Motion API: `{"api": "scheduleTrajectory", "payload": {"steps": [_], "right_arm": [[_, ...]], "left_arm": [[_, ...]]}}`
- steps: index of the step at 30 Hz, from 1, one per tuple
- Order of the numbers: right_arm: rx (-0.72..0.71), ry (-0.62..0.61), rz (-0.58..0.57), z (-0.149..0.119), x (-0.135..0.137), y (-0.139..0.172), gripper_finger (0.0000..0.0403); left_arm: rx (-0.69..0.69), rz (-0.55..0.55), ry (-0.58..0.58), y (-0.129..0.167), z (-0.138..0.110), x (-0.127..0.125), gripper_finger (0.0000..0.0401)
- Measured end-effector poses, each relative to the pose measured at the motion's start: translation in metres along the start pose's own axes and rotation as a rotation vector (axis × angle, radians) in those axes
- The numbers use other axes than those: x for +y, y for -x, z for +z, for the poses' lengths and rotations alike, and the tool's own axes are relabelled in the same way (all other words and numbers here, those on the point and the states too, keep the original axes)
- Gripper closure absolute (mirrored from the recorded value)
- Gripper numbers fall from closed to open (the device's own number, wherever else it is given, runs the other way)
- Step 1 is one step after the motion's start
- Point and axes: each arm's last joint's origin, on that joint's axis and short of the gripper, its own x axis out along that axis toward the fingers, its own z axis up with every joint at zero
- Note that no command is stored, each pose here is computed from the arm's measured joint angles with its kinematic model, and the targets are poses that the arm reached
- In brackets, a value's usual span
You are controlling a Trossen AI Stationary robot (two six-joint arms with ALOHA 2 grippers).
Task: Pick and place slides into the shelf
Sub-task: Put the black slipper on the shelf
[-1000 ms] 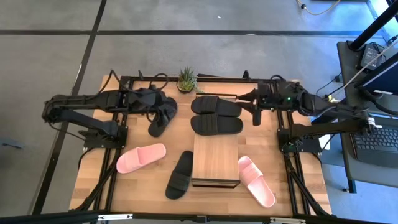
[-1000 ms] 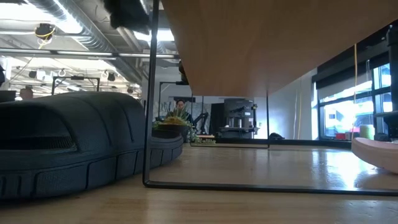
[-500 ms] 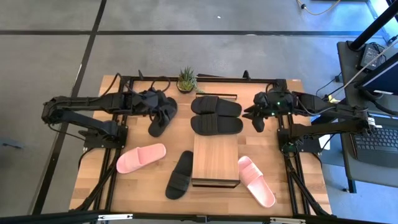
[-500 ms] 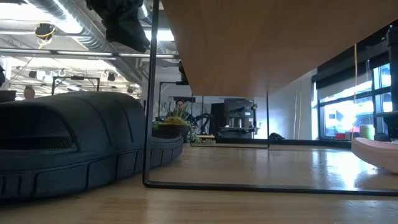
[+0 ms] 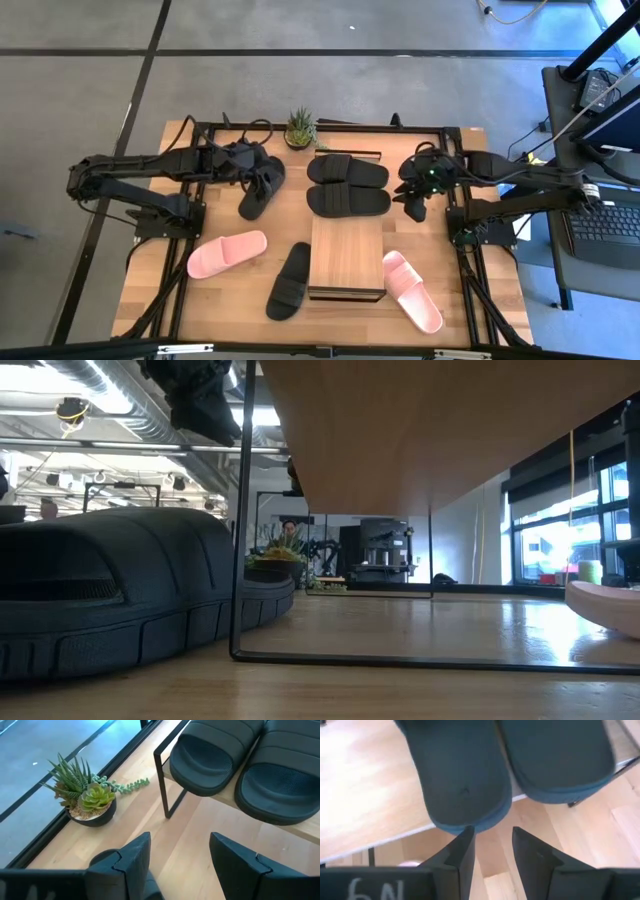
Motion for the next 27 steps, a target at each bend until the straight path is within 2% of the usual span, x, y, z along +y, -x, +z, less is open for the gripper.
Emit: {"api": "scheduleTrajectory", "payload": {"steps": [11, 27], "right_arm": [[0.045, 0.002, -0.008, 0.003, 0.0, -0.013, 0.0272], [-0.015, 0.005, 0.031, 0.01, 0.002, -0.015, 0.0272]], "left_arm": [[0.0, 0.0, -0.026, 0.0, 0.0, 0.0, 0.0206], [0.001, 0.0, -0.026, 0.0, 0.0, 0.0, 0.0206]]}}
